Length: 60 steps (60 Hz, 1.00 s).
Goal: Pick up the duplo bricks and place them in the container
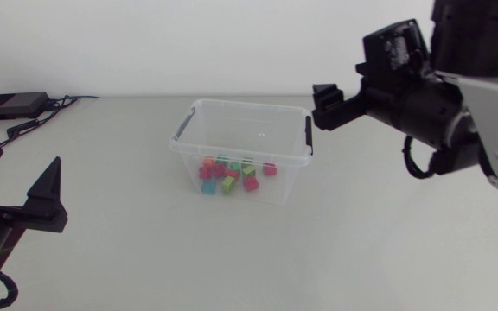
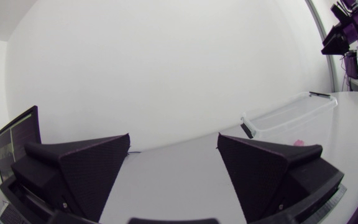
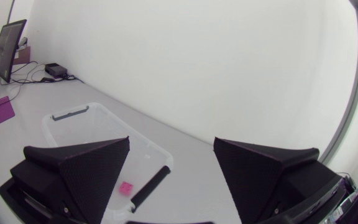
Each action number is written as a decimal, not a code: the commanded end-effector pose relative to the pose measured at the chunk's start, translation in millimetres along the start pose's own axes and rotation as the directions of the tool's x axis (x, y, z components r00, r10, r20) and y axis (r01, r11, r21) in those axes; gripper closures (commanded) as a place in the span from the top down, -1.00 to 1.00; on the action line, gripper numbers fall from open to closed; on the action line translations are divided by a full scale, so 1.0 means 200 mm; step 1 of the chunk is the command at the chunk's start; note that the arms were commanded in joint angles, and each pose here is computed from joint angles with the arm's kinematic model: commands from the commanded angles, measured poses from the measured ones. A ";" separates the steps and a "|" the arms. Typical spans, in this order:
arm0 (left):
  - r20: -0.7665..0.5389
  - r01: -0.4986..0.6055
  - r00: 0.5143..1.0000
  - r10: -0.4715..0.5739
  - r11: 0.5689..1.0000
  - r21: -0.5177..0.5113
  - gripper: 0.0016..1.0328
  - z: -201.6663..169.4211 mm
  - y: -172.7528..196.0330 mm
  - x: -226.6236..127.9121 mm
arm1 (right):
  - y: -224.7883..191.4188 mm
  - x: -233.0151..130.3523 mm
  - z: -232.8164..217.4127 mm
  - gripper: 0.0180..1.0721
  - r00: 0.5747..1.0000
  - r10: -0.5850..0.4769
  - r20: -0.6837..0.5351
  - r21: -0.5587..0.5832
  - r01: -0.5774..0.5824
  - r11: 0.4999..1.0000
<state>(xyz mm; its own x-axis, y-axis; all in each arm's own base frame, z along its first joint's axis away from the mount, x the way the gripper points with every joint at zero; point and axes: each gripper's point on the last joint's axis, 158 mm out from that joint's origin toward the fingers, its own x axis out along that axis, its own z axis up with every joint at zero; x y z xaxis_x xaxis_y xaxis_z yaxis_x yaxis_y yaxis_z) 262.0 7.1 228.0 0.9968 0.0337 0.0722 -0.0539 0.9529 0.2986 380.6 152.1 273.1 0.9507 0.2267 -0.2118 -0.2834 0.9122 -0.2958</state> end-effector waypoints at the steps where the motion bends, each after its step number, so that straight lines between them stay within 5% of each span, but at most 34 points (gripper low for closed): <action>1: -0.004 -0.028 1.000 0.028 0.999 -0.031 0.90 -0.06 0.02 -0.02 | -0.09 -0.09 -0.06 0.90 0.998 -0.053 0.017 -0.017 0.053 0.998; 31: 0.073 -0.092 0.992 0.099 0.991 -0.101 0.90 -0.09 0.07 -0.07 | -0.45 -0.54 -0.31 0.90 0.945 -0.296 0.138 0.056 0.291 0.955; 60: -0.035 0.003 0.999 -0.010 0.975 -0.220 0.90 -0.25 -0.07 -0.06 | -0.39 -0.64 -0.67 0.90 0.953 -0.285 0.099 0.222 0.258 0.940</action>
<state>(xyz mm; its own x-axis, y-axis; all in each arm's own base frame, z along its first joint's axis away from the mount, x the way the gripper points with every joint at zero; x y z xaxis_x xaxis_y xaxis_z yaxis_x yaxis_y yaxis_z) 252.0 12.9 190.0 0.9963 0.0542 0.0673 -0.0622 0.9904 0.1235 267.2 8.5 217.9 1.0000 -0.0047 0.0034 0.0052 0.9853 -0.1710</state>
